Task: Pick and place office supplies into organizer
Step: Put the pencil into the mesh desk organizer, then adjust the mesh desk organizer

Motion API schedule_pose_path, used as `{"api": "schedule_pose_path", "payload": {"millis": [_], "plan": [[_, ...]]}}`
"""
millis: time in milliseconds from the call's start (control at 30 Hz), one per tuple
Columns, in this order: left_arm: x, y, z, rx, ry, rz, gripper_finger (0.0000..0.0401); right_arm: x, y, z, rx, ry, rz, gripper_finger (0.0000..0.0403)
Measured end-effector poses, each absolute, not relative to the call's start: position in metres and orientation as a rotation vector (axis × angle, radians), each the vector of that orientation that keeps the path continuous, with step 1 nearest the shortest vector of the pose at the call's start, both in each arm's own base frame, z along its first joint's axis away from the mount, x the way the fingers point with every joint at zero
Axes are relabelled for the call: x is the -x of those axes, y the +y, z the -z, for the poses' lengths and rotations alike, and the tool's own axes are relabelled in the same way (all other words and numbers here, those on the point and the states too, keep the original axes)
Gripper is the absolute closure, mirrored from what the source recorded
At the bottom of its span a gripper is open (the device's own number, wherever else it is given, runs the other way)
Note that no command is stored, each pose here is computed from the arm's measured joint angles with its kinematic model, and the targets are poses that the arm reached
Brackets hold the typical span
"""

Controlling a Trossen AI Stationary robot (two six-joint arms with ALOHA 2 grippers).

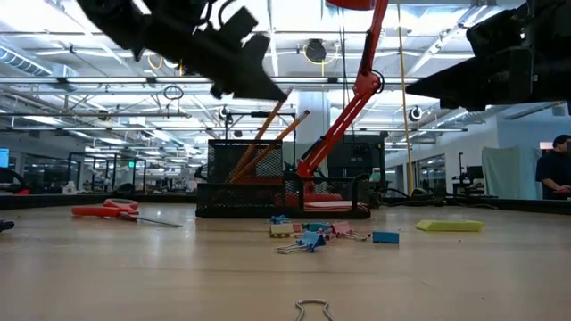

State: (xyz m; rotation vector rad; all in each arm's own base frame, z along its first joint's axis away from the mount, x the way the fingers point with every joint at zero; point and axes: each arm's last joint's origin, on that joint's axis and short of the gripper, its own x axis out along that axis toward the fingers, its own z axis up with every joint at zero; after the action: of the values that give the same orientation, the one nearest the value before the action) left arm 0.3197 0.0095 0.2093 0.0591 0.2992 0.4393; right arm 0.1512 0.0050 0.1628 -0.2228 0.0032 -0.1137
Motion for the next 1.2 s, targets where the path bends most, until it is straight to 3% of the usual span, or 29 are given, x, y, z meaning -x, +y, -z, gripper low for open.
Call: {"api": "schedule_pose_path", "payload": {"millis": [533, 900, 1200], "plan": [[-0.307, 0.009, -0.186, -0.049, 0.373, -0.407, 0.0394, -0.151, 0.005, -0.166, 0.224, -0.028, 0.119, 0.0394], [-0.307, 0.008, -0.186, -0.076, 0.369, -0.387, 0.0271, -0.151, 0.005, -0.167, 0.221, -0.041, 0.121, 0.0394], [-0.316, -0.002, -0.22, -0.175, 0.177, -0.353, 0.0249, -0.151, 0.005, -0.167, 0.216, -0.035, 0.12, 0.0394]]}}
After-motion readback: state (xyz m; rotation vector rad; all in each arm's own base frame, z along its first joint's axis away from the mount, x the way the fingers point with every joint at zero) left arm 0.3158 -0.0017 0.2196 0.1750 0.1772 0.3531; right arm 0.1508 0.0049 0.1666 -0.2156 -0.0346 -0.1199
